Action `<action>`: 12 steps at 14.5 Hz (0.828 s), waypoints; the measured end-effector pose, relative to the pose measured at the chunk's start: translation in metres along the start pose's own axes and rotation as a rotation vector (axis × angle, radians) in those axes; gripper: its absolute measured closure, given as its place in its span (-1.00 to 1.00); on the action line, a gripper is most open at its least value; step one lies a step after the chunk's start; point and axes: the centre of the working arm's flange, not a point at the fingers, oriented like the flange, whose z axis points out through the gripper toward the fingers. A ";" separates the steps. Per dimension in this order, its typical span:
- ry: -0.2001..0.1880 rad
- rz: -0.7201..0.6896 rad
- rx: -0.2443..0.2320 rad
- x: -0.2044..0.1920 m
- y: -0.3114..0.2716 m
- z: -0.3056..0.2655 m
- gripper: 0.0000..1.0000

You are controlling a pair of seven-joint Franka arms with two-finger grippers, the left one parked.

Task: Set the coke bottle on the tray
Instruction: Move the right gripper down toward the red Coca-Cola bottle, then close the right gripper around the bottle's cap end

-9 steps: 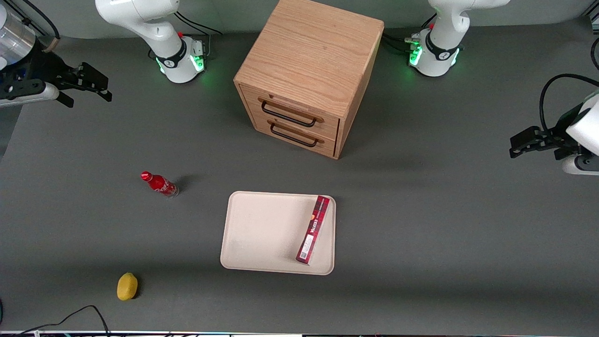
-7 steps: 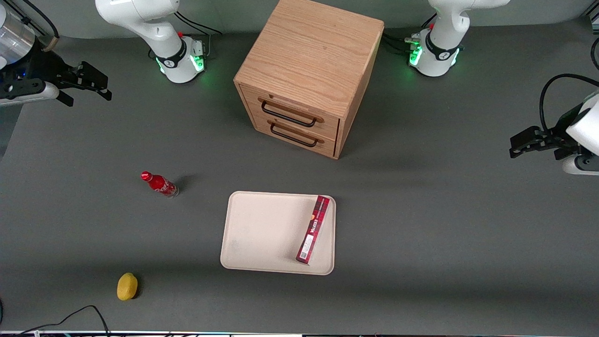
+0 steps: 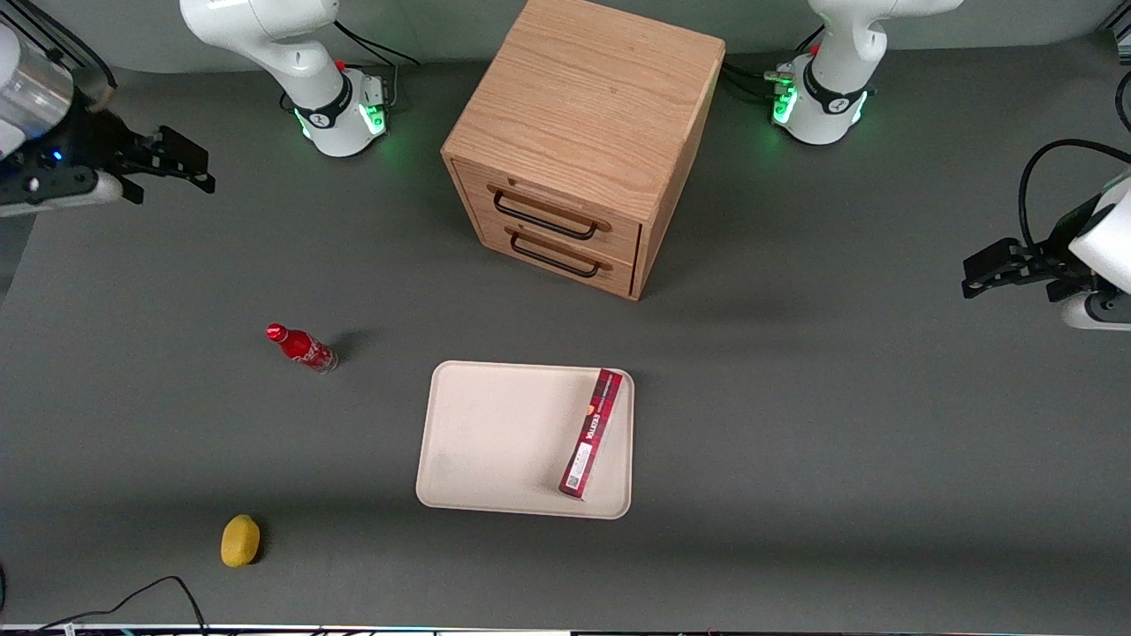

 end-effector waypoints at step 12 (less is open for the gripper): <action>0.093 -0.053 -0.056 0.064 0.019 0.224 -1.00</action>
